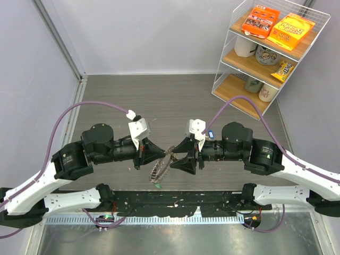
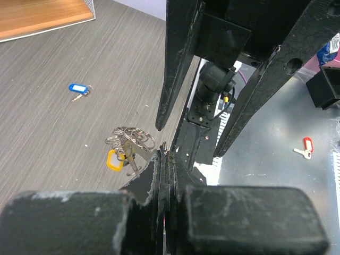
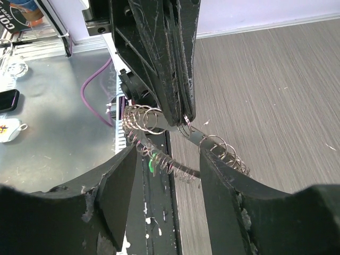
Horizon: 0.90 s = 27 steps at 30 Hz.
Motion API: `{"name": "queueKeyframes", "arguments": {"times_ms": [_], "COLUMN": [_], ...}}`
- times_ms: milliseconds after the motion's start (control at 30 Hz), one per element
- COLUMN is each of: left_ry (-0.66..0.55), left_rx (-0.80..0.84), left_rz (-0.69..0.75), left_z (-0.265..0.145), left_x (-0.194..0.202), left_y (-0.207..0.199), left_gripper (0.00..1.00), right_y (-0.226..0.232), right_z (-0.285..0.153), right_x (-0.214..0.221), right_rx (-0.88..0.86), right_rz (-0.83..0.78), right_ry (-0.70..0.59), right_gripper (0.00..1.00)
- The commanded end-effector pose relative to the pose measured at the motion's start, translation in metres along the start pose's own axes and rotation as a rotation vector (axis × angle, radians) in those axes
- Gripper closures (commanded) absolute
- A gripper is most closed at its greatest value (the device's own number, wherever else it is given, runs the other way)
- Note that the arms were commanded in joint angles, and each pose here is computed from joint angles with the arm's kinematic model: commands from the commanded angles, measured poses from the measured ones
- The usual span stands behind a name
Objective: Put the keys on the keyring
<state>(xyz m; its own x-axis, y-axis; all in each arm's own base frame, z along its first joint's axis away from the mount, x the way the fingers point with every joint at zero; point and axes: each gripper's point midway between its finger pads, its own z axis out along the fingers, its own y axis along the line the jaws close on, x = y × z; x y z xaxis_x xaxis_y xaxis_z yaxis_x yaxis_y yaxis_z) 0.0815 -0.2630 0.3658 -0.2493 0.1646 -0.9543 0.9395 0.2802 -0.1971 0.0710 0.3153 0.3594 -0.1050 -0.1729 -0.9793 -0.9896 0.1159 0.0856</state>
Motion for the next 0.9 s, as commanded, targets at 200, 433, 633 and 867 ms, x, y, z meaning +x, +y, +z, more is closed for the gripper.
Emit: {"name": "queueKeyframes", "arguments": {"times_ms": [200,433,633,867], "left_ry": [-0.112,-0.121,-0.114,-0.131], "left_rx": [0.065,0.088,0.118,0.133], "left_rz": [0.042,0.046,0.048,0.052], "left_z": [-0.012,-0.015,-0.015,-0.018], "left_x": [-0.037,-0.039,-0.037,-0.040], "left_y": [-0.016,-0.021,-0.026,-0.029], "left_gripper": [1.00,1.00,1.00,1.00], "right_y": [0.004,0.002,0.005,0.010], "right_z": [-0.010,-0.004,-0.002,-0.002], "right_x": [-0.039,-0.037,-0.042,-0.044], "right_rx": [-0.011,-0.014,-0.032,-0.060], "right_rz": [-0.084,-0.109,-0.118,-0.122], "right_ry": [-0.088,-0.061,-0.069,-0.073], "right_gripper": [0.43,0.44,0.44,0.49]}}
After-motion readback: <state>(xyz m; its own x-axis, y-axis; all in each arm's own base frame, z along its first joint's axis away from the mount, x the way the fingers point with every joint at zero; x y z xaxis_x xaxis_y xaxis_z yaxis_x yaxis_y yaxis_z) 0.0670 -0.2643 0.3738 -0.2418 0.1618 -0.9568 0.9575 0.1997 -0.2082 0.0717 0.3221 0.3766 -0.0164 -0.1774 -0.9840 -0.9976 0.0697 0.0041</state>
